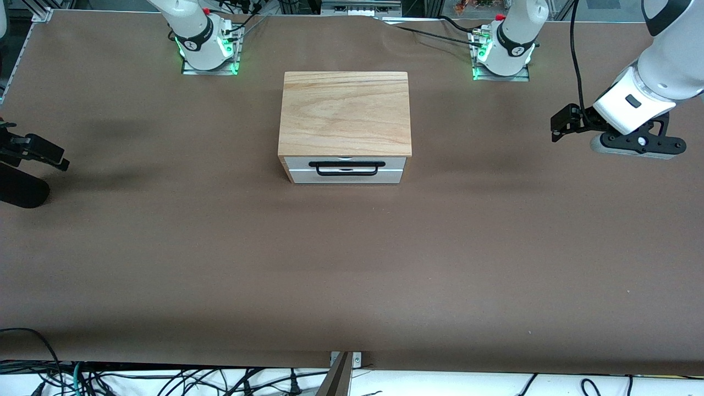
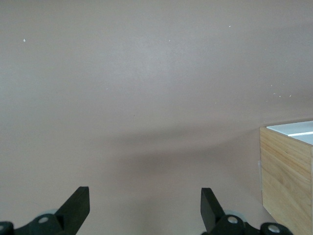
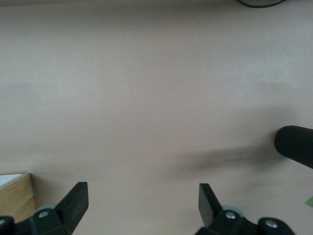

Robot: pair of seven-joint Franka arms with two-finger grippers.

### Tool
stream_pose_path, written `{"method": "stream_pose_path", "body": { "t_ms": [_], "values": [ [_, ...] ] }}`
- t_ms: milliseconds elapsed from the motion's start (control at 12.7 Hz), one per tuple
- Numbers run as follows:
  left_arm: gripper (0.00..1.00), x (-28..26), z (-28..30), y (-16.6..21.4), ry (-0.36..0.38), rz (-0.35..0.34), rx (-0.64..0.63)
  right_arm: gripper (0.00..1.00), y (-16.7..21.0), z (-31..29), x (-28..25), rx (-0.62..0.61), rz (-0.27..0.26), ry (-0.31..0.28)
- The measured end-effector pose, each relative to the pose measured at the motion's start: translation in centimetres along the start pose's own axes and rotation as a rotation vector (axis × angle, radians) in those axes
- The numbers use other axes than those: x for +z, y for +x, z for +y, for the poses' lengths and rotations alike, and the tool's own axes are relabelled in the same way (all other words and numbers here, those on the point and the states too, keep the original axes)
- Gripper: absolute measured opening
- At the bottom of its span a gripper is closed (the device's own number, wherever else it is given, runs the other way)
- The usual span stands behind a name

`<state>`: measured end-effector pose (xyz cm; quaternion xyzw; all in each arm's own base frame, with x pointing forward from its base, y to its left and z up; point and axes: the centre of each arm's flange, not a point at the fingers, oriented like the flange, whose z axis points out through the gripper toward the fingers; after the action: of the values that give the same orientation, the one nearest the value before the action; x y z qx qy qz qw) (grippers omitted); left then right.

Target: Pull top drawer with both arms simultaneously

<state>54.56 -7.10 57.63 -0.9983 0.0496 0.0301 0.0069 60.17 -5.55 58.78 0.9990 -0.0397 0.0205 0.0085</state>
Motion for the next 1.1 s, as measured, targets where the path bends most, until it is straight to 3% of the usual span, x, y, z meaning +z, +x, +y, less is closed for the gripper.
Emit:
{"method": "stream_pose_path", "body": {
  "t_ms": [1103],
  "values": [
    [1.0, -0.26, 0.16, 0.02, 0.0, 0.005, 0.003, 1.0, 0.06, 0.0, 0.19, 0.0, -0.004, 0.0]
  ]
}}
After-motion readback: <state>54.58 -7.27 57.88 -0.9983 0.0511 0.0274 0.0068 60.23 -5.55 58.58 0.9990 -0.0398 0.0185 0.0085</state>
